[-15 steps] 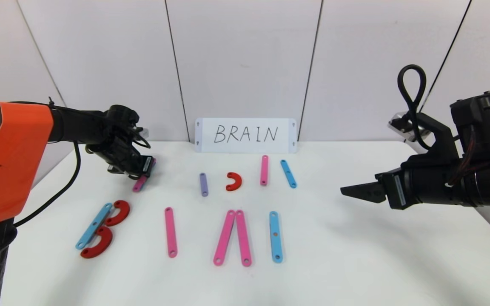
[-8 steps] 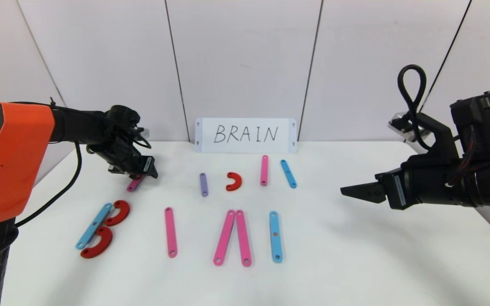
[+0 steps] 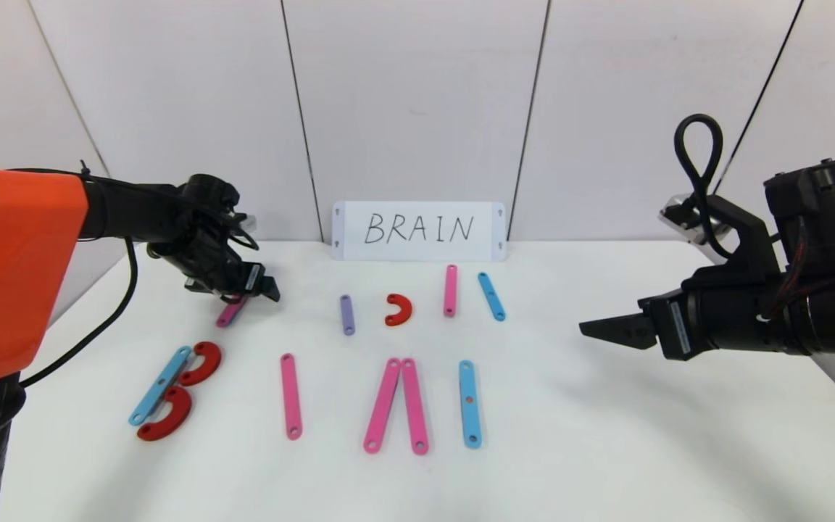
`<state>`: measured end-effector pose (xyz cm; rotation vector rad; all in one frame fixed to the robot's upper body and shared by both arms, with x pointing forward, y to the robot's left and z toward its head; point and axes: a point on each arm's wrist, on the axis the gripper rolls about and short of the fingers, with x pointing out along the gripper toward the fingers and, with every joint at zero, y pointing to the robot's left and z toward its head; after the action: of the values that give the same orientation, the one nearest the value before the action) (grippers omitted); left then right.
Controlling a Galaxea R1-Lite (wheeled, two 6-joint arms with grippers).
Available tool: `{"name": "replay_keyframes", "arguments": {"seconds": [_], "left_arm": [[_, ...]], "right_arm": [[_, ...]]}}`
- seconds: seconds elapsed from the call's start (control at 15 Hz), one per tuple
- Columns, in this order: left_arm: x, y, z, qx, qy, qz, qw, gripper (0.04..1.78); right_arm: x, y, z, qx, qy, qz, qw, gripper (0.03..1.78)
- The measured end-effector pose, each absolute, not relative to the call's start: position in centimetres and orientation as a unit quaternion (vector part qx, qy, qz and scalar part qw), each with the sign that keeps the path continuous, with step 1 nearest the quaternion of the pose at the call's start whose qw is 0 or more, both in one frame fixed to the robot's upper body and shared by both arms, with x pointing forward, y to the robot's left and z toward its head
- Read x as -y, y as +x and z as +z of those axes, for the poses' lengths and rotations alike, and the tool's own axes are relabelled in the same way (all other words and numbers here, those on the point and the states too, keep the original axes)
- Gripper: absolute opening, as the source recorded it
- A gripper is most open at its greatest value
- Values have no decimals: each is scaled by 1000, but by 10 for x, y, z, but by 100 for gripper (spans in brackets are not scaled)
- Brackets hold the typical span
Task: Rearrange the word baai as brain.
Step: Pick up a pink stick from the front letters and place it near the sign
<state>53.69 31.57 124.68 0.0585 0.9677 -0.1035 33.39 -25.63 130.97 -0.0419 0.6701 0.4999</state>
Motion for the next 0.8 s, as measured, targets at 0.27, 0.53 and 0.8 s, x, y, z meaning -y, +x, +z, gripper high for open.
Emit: {"name": "replay_keyframes", "arguments": {"seconds": [0.27, 0.53, 0.8], "left_arm": [[-303, 512, 1268, -483, 21, -53, 874, 175], [-285, 478, 1283, -492, -13, -35, 870, 175], [-252, 437, 1277, -509, -28, 17, 860, 175]], "right_arm": [[256, 334, 1309, -327, -20, 243, 913, 174], [256, 334, 1309, -327, -19, 241, 914, 174], [258, 335, 1308, -328, -18, 238, 914, 174]]}}
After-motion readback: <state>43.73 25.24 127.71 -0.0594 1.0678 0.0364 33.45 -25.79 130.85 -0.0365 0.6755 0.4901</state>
